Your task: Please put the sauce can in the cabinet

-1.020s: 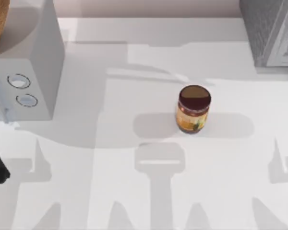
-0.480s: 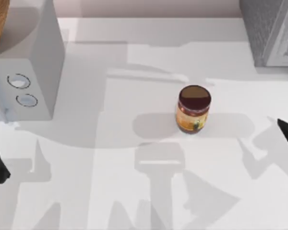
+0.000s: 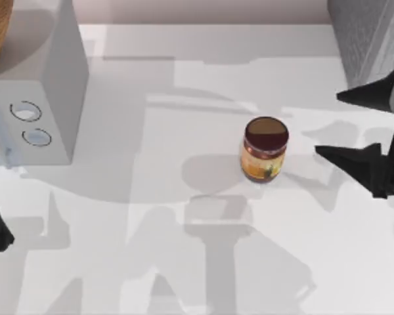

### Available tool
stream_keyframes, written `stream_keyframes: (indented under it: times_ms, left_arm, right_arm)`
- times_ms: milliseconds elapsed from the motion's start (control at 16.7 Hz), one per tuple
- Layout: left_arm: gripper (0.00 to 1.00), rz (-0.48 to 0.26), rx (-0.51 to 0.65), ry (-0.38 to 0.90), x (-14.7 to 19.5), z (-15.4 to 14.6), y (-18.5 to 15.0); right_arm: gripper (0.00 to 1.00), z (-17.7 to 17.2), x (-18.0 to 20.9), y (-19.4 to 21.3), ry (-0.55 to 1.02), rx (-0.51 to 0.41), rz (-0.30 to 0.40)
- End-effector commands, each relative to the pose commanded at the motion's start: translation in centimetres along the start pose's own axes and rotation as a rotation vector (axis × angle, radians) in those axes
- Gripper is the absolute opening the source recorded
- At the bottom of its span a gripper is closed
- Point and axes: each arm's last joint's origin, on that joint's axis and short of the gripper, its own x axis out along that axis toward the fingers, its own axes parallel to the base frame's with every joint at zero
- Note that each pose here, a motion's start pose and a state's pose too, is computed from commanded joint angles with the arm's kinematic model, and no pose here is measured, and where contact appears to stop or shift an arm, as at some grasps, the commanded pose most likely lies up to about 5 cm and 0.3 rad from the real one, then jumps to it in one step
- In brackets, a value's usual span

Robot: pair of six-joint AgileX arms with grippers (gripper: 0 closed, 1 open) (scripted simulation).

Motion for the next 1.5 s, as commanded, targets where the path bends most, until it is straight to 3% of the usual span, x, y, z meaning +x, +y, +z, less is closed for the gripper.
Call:
stream_keyframes:
  times_ms: [300, 600, 840, 1500]
  left_arm:
    - [1.00, 0.000, 0.000, 0.000, 0.0, 0.0, 0.0]
    - [1.00, 0.000, 0.000, 0.000, 0.0, 0.0, 0.0]
    - [1.00, 0.000, 0.000, 0.000, 0.0, 0.0, 0.0]
    - [1.00, 0.000, 0.000, 0.000, 0.0, 0.0, 0.0]
  right_arm:
    - [1.00, -4.8, 5.7, -5.9, -0.094, -0.045, 0.250]
    - [1.00, -11.2, 9.7, -9.1, -0.198, -0.065, 0.393]
    - [1.00, -14.0, 11.0, -9.8, -0.241, -0.071, 0.433]
    - [1.00, -14.1, 12.2, -9.8, -0.242, -0.072, 0.434]
